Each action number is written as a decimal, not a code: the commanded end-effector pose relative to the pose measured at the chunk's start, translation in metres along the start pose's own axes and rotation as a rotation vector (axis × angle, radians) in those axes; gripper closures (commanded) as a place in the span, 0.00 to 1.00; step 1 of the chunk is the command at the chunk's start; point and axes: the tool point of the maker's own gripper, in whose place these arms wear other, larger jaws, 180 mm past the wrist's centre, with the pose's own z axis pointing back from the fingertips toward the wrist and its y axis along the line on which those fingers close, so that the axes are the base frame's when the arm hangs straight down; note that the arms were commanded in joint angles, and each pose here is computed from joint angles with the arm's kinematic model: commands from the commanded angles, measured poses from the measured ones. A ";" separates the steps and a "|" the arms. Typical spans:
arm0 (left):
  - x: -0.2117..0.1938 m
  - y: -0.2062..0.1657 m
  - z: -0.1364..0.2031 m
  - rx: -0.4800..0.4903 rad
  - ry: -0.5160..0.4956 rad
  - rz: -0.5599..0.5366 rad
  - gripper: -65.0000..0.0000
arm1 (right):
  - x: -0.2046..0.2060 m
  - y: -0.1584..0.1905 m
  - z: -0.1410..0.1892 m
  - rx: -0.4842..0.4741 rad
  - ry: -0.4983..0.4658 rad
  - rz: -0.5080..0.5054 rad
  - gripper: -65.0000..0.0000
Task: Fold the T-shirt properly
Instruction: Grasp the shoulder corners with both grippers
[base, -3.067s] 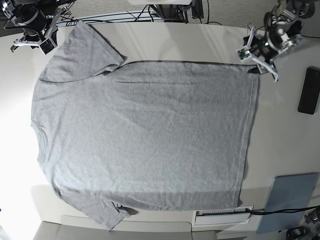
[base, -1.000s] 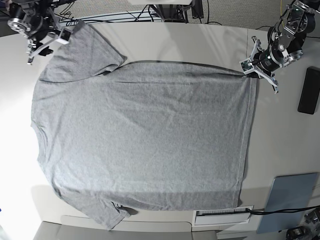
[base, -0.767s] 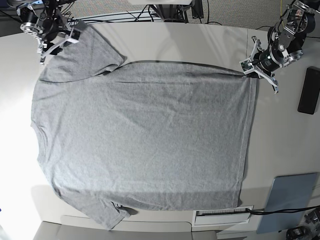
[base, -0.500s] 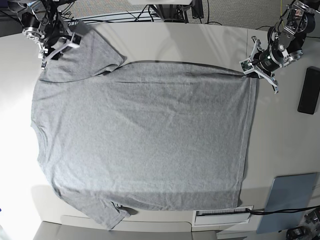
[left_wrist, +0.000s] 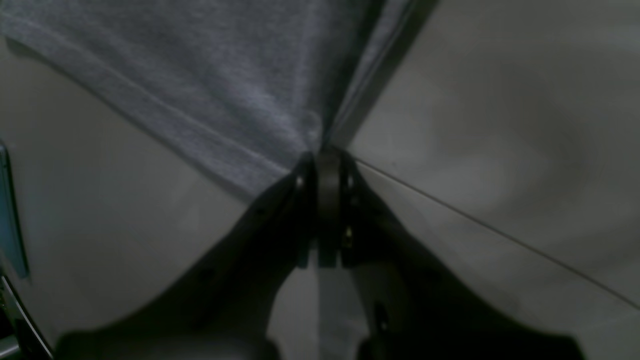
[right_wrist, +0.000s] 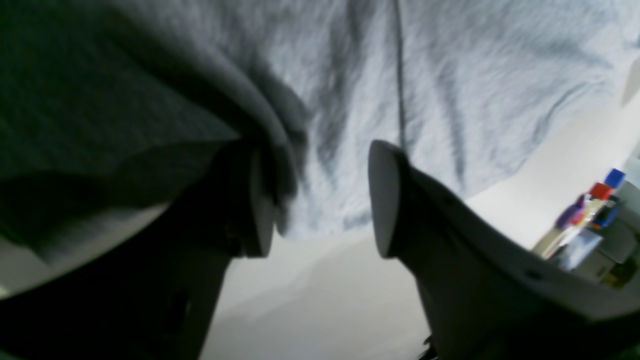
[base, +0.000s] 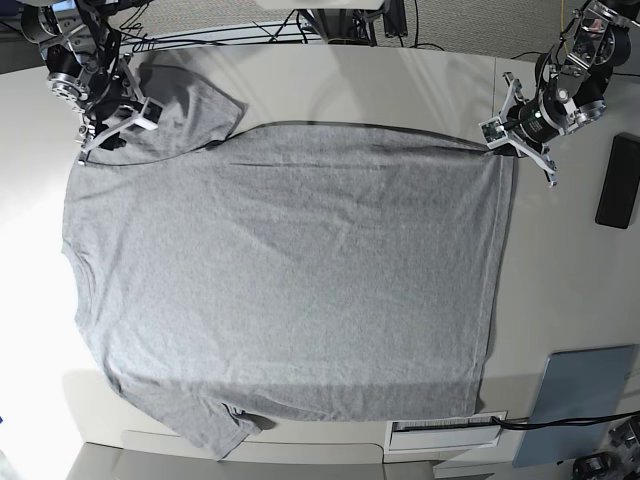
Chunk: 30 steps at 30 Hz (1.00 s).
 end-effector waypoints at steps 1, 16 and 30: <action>-0.015 -0.019 0.001 -0.079 0.062 -0.018 1.00 | 0.006 0.023 -0.002 0.087 -0.024 0.013 0.53; -0.015 -0.020 0.002 -0.081 0.060 -0.016 1.00 | -0.005 0.024 -0.004 0.081 0.070 0.038 1.00; -0.007 -0.047 0.026 -0.151 0.071 -0.011 1.00 | -0.023 0.002 0.040 -0.053 0.131 0.045 1.00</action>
